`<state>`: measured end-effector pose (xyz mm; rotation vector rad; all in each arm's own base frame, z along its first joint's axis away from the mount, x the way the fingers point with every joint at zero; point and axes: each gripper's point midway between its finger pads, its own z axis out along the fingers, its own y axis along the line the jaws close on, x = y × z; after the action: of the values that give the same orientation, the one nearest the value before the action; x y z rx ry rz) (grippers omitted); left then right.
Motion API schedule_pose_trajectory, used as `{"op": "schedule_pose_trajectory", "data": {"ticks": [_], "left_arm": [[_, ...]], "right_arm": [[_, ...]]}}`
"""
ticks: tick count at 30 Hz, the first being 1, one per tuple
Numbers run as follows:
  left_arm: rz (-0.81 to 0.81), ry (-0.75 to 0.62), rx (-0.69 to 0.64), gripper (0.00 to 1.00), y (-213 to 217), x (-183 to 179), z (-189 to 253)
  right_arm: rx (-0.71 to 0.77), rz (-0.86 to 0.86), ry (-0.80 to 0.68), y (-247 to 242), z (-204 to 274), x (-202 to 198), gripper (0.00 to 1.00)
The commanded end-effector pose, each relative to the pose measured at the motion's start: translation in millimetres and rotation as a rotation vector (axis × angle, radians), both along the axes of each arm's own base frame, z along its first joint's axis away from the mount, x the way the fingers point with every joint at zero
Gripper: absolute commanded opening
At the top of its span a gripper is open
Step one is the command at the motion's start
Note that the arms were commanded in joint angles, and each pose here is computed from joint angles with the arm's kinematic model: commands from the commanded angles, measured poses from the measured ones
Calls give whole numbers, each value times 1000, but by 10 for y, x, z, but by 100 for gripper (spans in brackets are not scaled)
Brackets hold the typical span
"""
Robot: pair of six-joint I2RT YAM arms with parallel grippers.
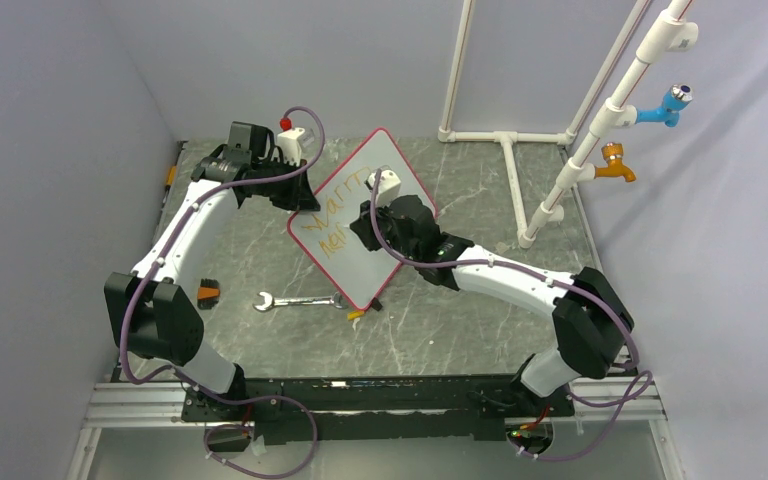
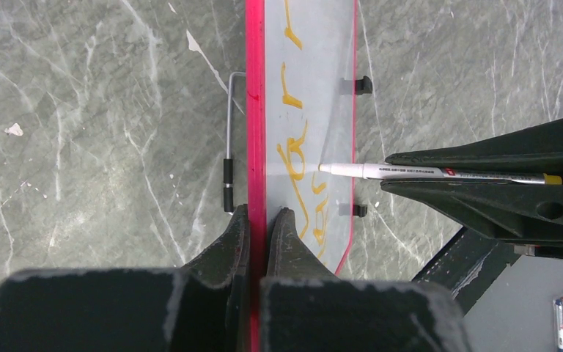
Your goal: Write a sentence on the whiteboard
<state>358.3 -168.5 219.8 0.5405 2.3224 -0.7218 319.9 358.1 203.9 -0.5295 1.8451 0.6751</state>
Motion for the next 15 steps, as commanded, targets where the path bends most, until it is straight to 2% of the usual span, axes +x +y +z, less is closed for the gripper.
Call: {"op": "schedule_pose_trajectory", "data": {"ticks": [1, 15], "left_arm": [[47, -53, 261, 0, 397, 128, -274], [45, -52, 264, 0, 390, 128, -283]], "right_arm": [[40, 12, -32, 61, 97, 32, 0], [11, 7, 24, -78, -196, -101, 0]]}}
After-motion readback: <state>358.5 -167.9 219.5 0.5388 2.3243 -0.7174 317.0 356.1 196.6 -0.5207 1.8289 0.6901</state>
